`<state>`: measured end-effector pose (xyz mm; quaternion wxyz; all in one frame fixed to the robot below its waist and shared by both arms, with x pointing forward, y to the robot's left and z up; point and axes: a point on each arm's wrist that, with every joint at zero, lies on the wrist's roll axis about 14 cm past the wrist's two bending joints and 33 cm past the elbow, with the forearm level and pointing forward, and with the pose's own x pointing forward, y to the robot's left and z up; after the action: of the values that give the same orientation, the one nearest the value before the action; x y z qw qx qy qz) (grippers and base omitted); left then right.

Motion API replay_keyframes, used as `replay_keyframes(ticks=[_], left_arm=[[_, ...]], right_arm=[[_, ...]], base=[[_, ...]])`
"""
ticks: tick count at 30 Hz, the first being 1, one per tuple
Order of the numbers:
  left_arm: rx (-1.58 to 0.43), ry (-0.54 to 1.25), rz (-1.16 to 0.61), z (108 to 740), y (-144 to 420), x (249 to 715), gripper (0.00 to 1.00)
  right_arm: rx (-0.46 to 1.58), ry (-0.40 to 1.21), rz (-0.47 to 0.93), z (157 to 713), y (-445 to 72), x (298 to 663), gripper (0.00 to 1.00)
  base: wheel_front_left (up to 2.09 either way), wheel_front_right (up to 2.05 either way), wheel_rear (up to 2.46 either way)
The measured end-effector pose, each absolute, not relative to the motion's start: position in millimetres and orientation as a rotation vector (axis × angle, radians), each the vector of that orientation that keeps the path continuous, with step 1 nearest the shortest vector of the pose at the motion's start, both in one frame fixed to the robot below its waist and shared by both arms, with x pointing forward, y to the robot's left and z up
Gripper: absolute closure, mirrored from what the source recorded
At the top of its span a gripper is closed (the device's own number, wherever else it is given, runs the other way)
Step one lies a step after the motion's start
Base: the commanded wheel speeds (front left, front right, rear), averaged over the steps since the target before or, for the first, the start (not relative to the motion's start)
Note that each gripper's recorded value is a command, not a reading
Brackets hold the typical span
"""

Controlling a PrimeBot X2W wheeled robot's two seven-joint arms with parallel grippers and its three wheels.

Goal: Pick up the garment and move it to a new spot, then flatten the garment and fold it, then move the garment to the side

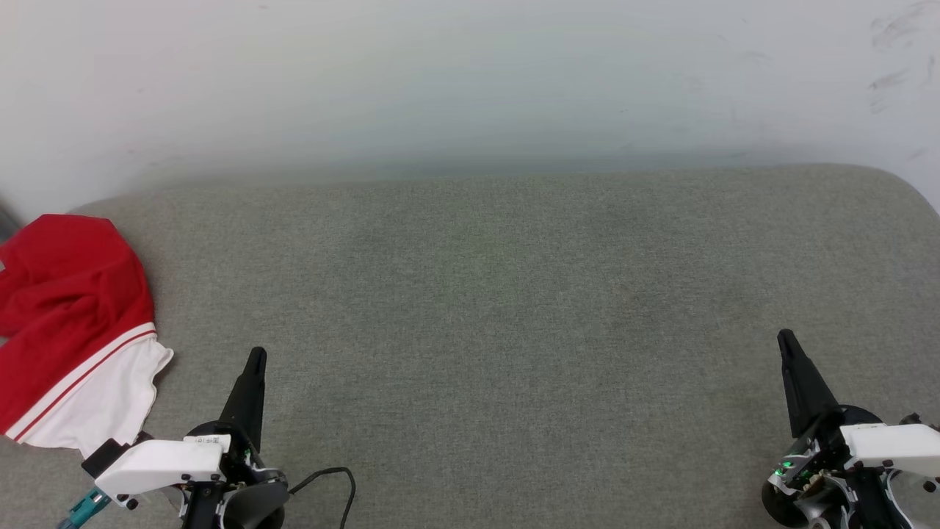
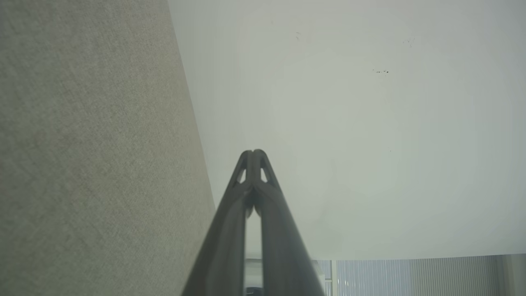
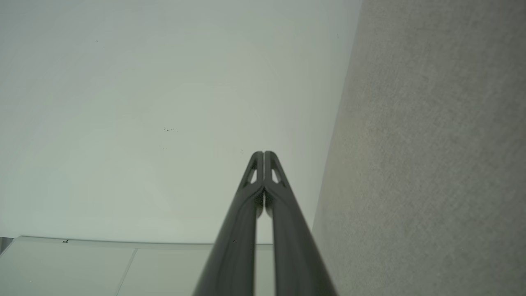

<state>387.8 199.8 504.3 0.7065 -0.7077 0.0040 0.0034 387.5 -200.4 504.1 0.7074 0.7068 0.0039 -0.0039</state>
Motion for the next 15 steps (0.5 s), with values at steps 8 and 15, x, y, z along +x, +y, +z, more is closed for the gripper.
replay_keyframes(ticks=[8,15], left_arm=[[-1.573,0.009,0.008,504.3,199.8,387.8,1.0],[-1.572,0.009,0.008,504.2,199.8,387.8,1.0]], right_arm=[[1.57,0.008,-0.009,504.1,-200.5,387.5,1.0],[1.57,0.008,-0.009,504.1,-200.5,387.5,1.0]], base=[[0.0,0.0,0.0],[0.0,0.0,0.0]])
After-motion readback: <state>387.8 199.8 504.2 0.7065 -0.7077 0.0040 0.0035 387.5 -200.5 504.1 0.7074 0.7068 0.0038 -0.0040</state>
